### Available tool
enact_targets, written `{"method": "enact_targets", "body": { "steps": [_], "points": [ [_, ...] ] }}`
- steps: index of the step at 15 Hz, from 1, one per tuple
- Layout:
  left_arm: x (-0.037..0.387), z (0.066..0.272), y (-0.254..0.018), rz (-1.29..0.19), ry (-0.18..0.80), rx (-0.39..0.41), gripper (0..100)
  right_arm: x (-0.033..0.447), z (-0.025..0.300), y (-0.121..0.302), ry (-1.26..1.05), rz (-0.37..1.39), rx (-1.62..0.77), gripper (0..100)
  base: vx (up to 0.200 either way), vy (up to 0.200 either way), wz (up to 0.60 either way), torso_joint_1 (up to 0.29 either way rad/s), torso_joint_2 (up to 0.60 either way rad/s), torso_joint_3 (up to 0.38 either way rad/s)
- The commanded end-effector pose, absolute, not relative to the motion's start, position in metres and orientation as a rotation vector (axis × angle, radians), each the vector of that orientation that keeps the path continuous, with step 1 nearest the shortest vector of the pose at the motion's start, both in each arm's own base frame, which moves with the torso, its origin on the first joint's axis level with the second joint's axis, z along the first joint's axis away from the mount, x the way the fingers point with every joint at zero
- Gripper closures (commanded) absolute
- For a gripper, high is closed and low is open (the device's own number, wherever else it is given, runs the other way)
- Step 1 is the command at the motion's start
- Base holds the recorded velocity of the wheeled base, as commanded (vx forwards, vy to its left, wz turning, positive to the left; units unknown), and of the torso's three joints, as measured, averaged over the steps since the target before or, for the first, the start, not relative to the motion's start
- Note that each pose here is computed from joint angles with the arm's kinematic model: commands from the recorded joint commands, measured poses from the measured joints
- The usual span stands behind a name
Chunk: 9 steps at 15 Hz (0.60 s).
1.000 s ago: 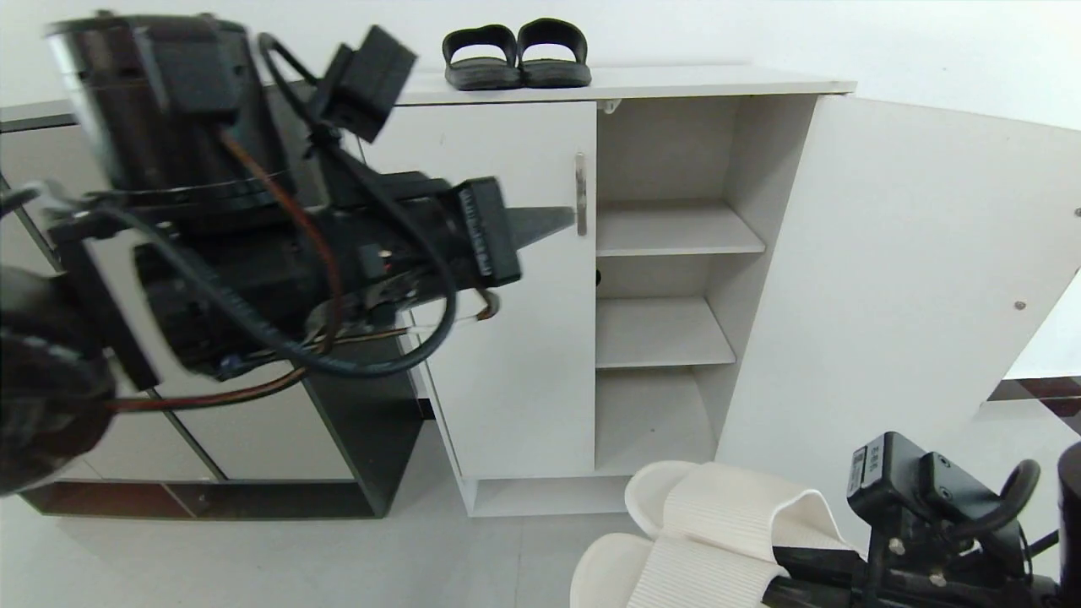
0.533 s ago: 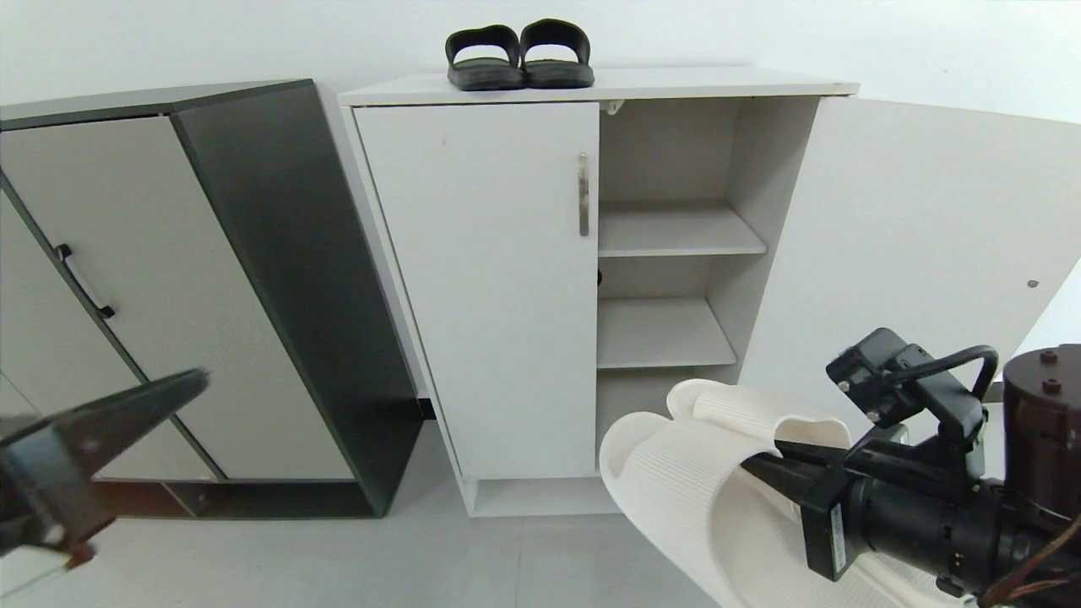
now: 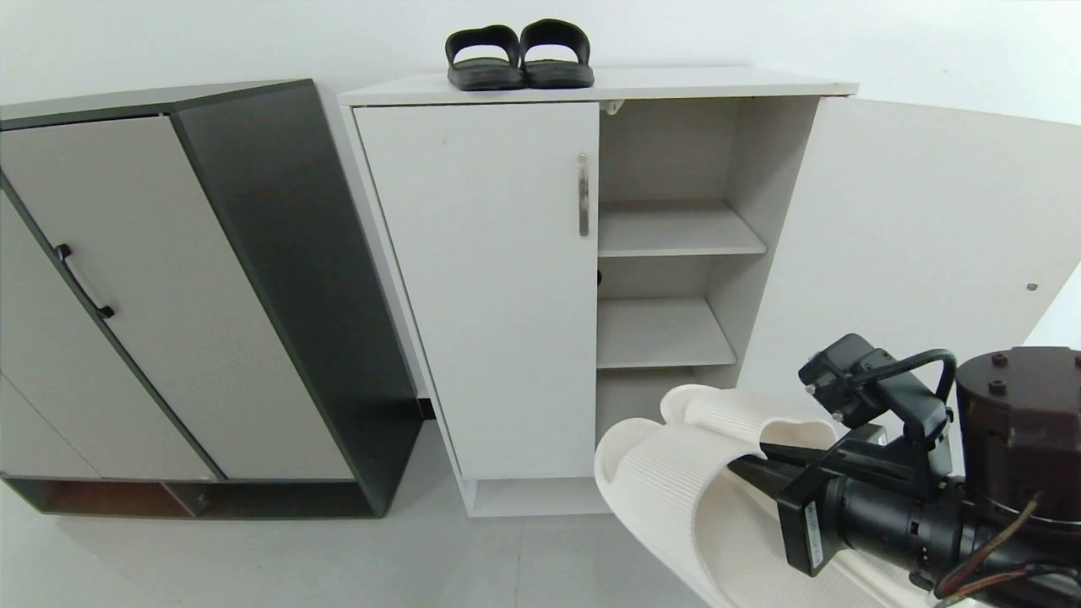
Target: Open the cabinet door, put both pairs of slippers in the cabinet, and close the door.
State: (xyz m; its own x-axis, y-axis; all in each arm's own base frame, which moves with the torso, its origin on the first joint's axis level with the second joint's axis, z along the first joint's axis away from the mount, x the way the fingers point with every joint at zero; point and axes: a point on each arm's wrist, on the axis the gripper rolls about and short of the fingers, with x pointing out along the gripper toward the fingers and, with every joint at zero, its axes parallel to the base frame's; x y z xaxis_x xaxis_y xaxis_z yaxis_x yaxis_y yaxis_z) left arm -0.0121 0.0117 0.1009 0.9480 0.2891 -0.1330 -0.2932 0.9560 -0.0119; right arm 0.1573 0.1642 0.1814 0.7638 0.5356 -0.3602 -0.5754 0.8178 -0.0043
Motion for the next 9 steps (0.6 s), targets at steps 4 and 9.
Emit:
{"method": "enact_targets", "body": {
  "steps": [4, 9],
  "points": [
    [-0.020, 0.081, 0.011, 0.452, 0.023, -0.069, 100, 0.163, 0.169, 0.170, 0.401, 0.602, -0.142, 100, 0.000, 0.000, 0.00, 0.000, 0.00, 0.000],
    [-0.023, 0.080, 0.002, 0.077, -0.045, 0.027, 100, 0.163, 0.168, 0.171, 0.395, 0.606, -0.138, 100, 0.000, 0.000, 0.00, 0.000, 0.00, 0.000]
  ]
}}
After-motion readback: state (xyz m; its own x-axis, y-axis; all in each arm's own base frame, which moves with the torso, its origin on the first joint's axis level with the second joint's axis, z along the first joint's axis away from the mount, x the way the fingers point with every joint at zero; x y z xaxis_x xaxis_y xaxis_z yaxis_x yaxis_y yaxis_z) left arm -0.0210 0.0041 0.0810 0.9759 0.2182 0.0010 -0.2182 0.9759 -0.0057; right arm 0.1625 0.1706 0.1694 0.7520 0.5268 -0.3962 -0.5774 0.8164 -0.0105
